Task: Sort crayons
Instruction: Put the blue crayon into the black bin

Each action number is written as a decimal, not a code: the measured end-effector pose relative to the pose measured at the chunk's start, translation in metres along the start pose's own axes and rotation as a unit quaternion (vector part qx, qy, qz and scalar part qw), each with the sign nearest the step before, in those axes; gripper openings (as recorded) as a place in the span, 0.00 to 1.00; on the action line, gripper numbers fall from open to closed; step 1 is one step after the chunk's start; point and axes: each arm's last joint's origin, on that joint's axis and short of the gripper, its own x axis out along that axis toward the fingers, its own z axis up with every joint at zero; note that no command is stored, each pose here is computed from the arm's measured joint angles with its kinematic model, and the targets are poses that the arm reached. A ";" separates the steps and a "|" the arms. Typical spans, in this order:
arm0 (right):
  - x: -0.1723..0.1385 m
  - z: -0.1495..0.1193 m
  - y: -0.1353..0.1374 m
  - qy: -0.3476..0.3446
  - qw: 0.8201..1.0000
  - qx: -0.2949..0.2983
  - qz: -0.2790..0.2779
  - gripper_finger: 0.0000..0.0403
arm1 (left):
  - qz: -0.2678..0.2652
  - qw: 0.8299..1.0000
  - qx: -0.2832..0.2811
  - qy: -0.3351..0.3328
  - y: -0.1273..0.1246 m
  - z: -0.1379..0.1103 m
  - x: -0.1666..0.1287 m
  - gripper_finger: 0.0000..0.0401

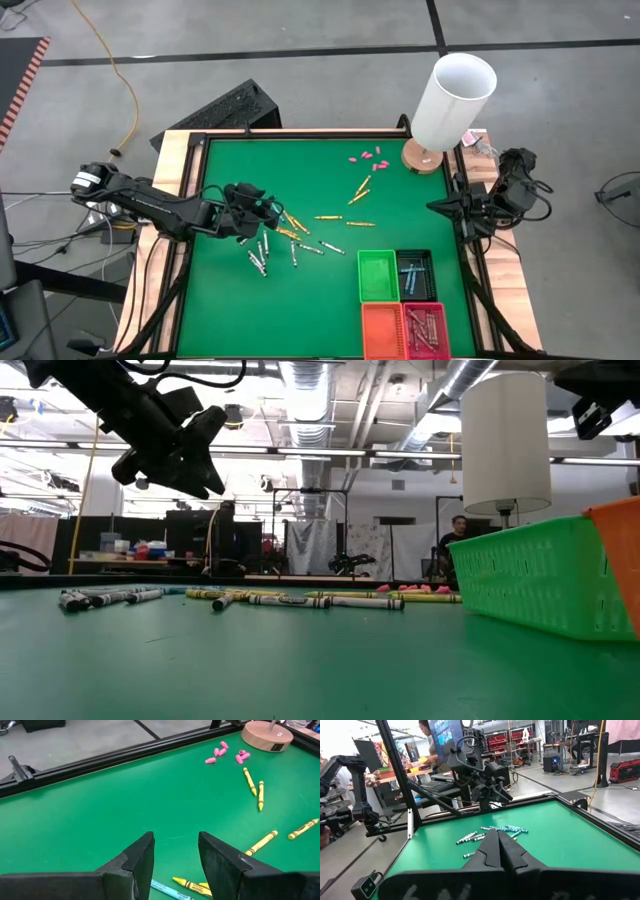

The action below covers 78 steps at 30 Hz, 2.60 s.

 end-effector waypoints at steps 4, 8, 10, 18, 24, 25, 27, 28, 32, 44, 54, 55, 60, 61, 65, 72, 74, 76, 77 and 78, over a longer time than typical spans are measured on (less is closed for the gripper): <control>0.000 -0.001 0.000 0.003 1.000 -0.004 0.000 0.00 | -0.006 1.000 -0.014 0.009 0.000 0.000 0.001 0.35; 0.000 -0.001 0.000 0.003 1.000 -0.004 0.000 0.00 | -0.002 0.999 -0.019 0.036 0.005 0.000 0.006 0.35; 0.000 -0.001 0.000 0.004 1.000 -0.006 0.000 0.00 | 0.013 0.999 -0.023 0.046 0.009 -0.001 0.009 0.35; 0.000 -0.001 0.000 0.005 1.000 -0.008 0.000 0.00 | 0.052 0.996 -0.015 0.065 0.025 -0.012 0.017 0.35; 0.000 -0.001 0.000 0.005 1.000 -0.008 0.000 0.00 | 0.068 0.991 -0.042 0.111 0.050 -0.043 0.026 0.35; 0.000 -0.001 0.000 0.005 1.000 -0.008 0.000 0.00 | 0.064 0.990 -0.050 0.116 0.053 -0.047 0.028 0.35; 0.000 -0.001 0.000 0.005 1.000 -0.008 0.000 0.00 | 0.064 0.989 -0.065 0.112 0.056 -0.051 0.030 0.35; 0.000 -0.001 0.000 0.005 1.000 -0.008 0.000 0.00 | 0.065 0.989 -0.068 0.111 0.058 -0.052 0.030 0.35; 0.000 -0.001 0.000 0.005 1.000 -0.008 0.000 0.00 | 0.071 0.989 -0.061 0.115 0.062 -0.053 0.032 0.35; 0.000 -0.001 0.000 0.005 1.000 -0.008 0.000 0.00 | 0.049 0.990 -0.019 0.134 0.062 -0.053 0.035 0.35; 0.000 -0.002 0.000 0.005 1.000 -0.008 0.001 0.00 | 0.054 0.987 -0.008 0.149 0.067 -0.050 0.040 0.35; 0.000 -0.002 0.000 0.005 1.000 -0.008 0.001 0.00 | 0.053 0.987 -0.007 0.152 0.068 -0.050 0.041 0.35; 0.000 -0.002 0.000 0.005 1.000 -0.008 0.001 0.00 | 0.054 0.986 0.000 0.160 0.069 -0.050 0.043 0.35; 0.000 -0.001 0.000 0.005 1.000 -0.008 0.001 0.00 | 0.056 0.985 0.001 0.164 0.069 -0.051 0.044 0.35; 0.000 -0.002 0.000 0.005 1.000 -0.008 0.001 0.00 | 0.060 0.982 0.006 0.179 0.069 -0.057 0.051 0.35; 0.000 -0.002 0.000 0.007 1.000 -0.010 0.001 0.00 | 0.068 0.978 0.016 0.195 0.067 -0.066 0.059 0.35; 0.000 -0.002 0.000 0.007 1.000 -0.010 0.001 0.00 | 0.066 0.978 0.014 0.196 0.067 -0.066 0.059 0.35; 0.000 -0.002 0.000 0.007 1.000 -0.010 0.001 0.00 | 0.064 0.979 0.013 0.195 0.067 -0.066 0.059 0.35; 0.000 -0.002 0.000 0.007 1.000 -0.009 0.001 0.00 | 0.063 0.979 0.012 0.195 0.067 -0.066 0.059 0.35; 0.000 -0.002 0.000 0.007 1.000 -0.010 0.001 0.00 | 0.063 0.979 0.010 0.196 0.067 -0.066 0.059 0.35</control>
